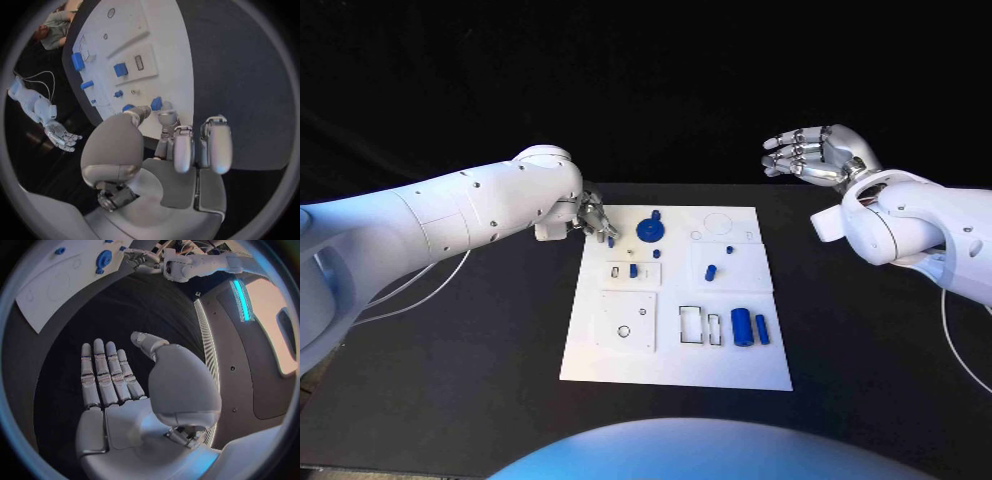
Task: Assemble the parts on the task board
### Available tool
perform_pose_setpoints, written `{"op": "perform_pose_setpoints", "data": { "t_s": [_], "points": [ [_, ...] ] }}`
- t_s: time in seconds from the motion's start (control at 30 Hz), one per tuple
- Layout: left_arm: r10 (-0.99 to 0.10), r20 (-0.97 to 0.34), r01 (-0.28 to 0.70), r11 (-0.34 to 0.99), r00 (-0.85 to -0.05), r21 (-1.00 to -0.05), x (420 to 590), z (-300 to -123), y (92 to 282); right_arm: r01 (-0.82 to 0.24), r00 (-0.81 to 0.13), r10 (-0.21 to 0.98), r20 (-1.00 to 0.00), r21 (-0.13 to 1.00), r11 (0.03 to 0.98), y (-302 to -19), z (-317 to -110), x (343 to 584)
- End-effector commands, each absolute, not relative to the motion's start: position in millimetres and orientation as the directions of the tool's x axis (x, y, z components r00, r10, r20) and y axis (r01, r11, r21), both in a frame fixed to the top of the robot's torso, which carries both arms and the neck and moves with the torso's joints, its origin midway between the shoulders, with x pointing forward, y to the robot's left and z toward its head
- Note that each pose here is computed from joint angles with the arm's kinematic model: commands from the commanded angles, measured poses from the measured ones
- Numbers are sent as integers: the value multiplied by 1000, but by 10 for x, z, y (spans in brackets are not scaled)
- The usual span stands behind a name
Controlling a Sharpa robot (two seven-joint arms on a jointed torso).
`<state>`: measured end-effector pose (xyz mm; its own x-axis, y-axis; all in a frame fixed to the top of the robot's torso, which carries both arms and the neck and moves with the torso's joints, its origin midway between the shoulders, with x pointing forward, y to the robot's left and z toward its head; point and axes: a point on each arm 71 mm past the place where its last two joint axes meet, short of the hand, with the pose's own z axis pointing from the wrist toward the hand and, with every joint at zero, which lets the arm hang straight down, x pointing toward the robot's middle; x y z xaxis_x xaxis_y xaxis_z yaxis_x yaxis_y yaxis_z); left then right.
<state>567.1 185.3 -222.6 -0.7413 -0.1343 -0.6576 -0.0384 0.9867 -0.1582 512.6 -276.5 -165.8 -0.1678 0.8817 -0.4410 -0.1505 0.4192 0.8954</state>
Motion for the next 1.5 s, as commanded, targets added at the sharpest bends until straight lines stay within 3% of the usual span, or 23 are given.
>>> {"op": "perform_pose_setpoints", "data": {
  "t_s": [0.03, 0.97, 1.3, 1.5],
  "points": [
    [-129, -644, -24, 985, -754, -170, 5660, -2235, 1821, -166, -184, 877, -445, 893, 418, -2744, -1656, 5123],
    [-233, -628, -72, 960, -743, -271, 5658, -2256, 1876, -164, -185, 876, -445, 893, 419, -2745, -1658, 5125],
    [-359, -591, -128, 909, -722, -397, 5506, -2114, 2032, -161, -180, 877, -446, 893, 421, -2776, -1663, 5120],
    [-371, -603, -108, 898, -706, -426, 5404, -2045, 2031, -158, -180, 877, -446, 893, 422, -2782, -1678, 5116]
  ]
}}
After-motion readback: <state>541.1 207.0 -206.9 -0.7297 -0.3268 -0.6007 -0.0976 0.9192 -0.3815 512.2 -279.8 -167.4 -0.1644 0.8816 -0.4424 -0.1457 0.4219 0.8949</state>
